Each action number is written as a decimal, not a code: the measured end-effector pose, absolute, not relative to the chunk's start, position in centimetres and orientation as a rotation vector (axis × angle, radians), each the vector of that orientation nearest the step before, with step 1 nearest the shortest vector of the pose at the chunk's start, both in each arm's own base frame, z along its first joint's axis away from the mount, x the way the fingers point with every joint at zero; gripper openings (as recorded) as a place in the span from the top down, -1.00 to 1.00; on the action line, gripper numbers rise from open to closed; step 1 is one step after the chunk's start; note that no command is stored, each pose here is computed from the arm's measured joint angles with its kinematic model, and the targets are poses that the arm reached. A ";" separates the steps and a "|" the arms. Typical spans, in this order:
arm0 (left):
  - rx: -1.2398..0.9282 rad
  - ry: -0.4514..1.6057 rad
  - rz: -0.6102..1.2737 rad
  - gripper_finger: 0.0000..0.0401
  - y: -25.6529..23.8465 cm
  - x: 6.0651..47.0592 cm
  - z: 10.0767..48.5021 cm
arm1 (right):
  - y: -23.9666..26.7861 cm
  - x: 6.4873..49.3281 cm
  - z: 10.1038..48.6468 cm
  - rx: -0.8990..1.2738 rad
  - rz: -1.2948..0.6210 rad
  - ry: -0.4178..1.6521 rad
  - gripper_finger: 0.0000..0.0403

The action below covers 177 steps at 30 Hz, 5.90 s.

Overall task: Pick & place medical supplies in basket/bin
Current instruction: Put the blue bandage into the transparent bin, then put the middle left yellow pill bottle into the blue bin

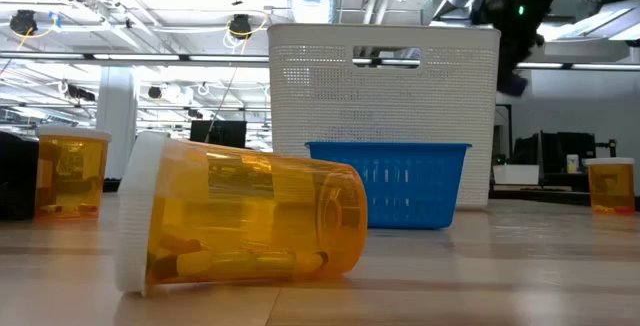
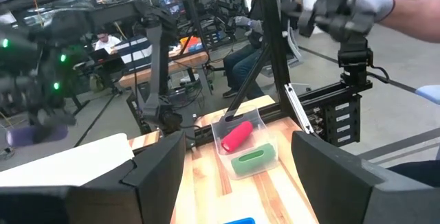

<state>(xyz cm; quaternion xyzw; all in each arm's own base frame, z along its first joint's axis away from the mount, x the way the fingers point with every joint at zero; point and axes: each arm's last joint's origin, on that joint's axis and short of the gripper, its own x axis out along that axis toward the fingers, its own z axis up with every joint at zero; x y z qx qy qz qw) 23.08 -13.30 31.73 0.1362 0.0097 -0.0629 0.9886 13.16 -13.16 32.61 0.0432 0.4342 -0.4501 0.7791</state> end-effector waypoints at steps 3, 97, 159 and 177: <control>0.273 0.019 -0.126 -0.29 -13.3 23.1 31.7 | -11.7 13.3 34.7 0.103 -0.889 0.817 0.34; 0.217 0.051 -0.139 -0.29 -13.8 23.6 30.9 | 21.4 13.3 19.3 0.802 -0.871 1.320 -0.26; -0.087 1.128 0.244 -0.74 -13.9 19.6 19.0 | 26.5 13.9 25.2 0.629 -0.169 0.591 -0.29; -0.082 1.121 0.286 -0.71 -13.6 21.4 17.4 | 26.5 13.9 25.2 0.624 -0.171 0.593 -0.29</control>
